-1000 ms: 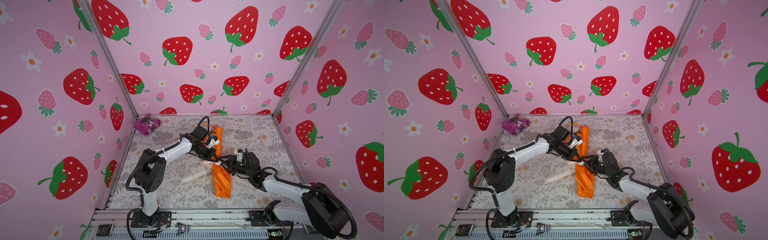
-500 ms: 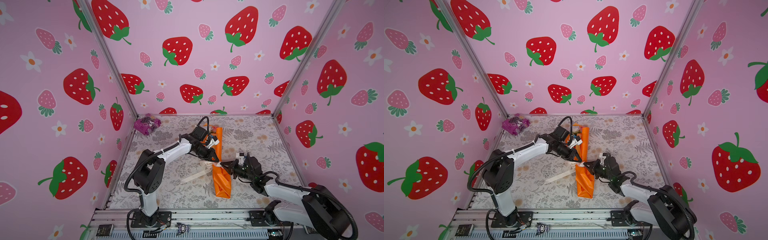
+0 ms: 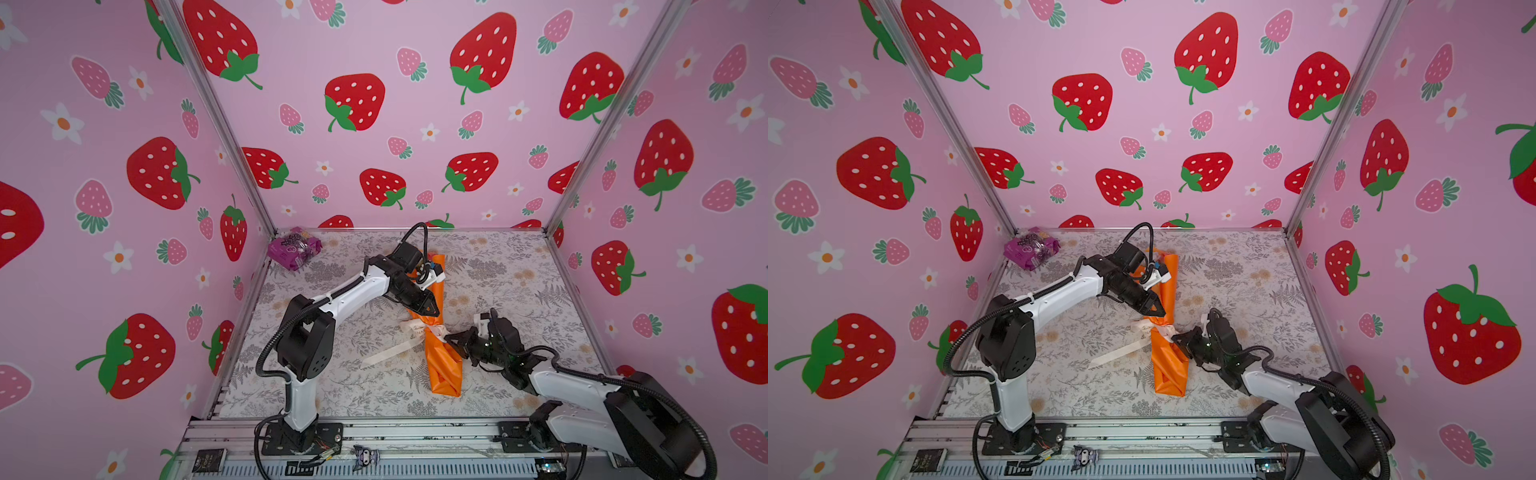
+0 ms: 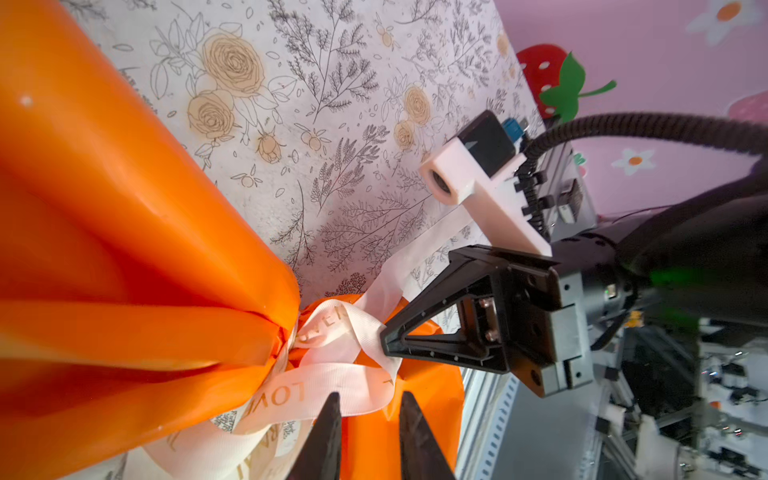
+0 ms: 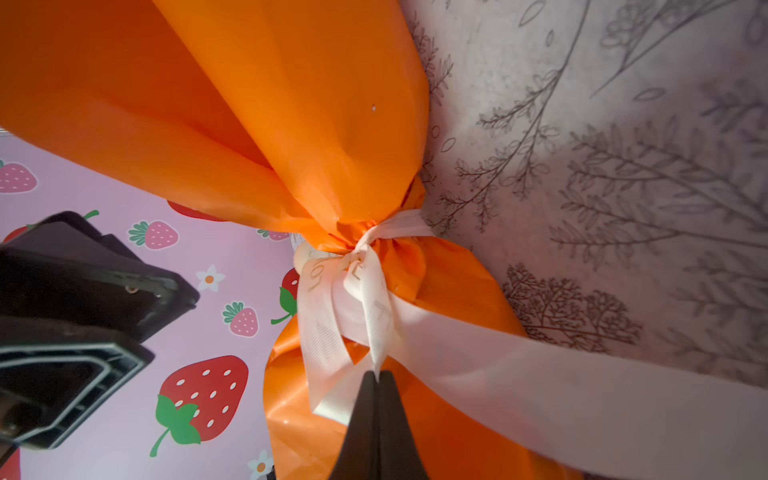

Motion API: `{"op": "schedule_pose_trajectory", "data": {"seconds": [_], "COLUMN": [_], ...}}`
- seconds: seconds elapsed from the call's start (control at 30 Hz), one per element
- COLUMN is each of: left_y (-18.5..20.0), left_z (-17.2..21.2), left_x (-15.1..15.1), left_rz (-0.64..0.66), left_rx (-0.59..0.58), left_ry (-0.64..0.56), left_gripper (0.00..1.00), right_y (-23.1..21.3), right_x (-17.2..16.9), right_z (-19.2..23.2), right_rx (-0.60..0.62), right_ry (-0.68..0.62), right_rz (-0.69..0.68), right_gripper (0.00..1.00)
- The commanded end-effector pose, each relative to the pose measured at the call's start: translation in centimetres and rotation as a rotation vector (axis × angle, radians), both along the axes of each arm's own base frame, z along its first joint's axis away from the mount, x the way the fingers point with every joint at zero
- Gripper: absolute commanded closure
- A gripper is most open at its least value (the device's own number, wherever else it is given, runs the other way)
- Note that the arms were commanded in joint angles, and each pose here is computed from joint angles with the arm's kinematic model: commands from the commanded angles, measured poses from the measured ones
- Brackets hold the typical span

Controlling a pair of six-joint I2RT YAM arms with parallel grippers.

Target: Tie the bouquet of fake flowers

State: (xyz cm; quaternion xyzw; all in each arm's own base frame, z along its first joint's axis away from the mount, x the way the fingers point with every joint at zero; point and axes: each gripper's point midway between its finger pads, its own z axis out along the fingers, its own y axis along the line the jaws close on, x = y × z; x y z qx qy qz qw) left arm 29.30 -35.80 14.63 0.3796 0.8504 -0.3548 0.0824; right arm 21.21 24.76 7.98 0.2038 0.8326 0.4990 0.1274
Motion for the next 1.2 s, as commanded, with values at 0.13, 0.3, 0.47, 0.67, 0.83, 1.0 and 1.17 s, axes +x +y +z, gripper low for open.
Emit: {"op": "schedule_pose_trajectory", "data": {"seconds": [0.13,0.3,0.47,0.67,0.83,1.0,1.17], "left_y": [-0.5,-0.3,-0.2,0.5,0.0,0.1,0.4], "left_z": [-2.9,-3.9,-4.3,-5.4,-5.8,-6.6,-7.2], "left_x": [-1.3,-0.4,-1.2,-1.8,-2.6,-2.8,-3.2], "left_rz": [-0.175,-0.178,-0.257,-0.315,-0.356,-0.383,-0.408], "left_rx": [0.201,0.281,0.297,0.365,0.366,0.401,0.423], "left_ry": [-0.095,-0.134,-0.116,-0.071,-0.038,-0.024,-0.013], "left_gripper": [0.74,0.73,0.72,0.68,0.67,0.67,0.69], "right_y": [-0.1,0.6,0.8,1.3,1.2,1.2,0.9], "right_x": [0.4,1.0,1.0,1.1,1.0,0.9,1.0], "right_z": [-0.2,0.8,0.8,1.3,1.4,1.5,1.5], "right_rx": [-0.038,-0.039,-0.040,-0.035,-0.048,-0.057,-0.072], "right_ry": [-0.027,-0.070,-0.069,-0.091,-0.098,-0.103,-0.110], "right_rz": [0.003,0.040,0.050,0.081,0.093,0.101,0.090], "right_gripper": [1.00,1.00,1.00,1.00,1.00,1.00,1.00]}}
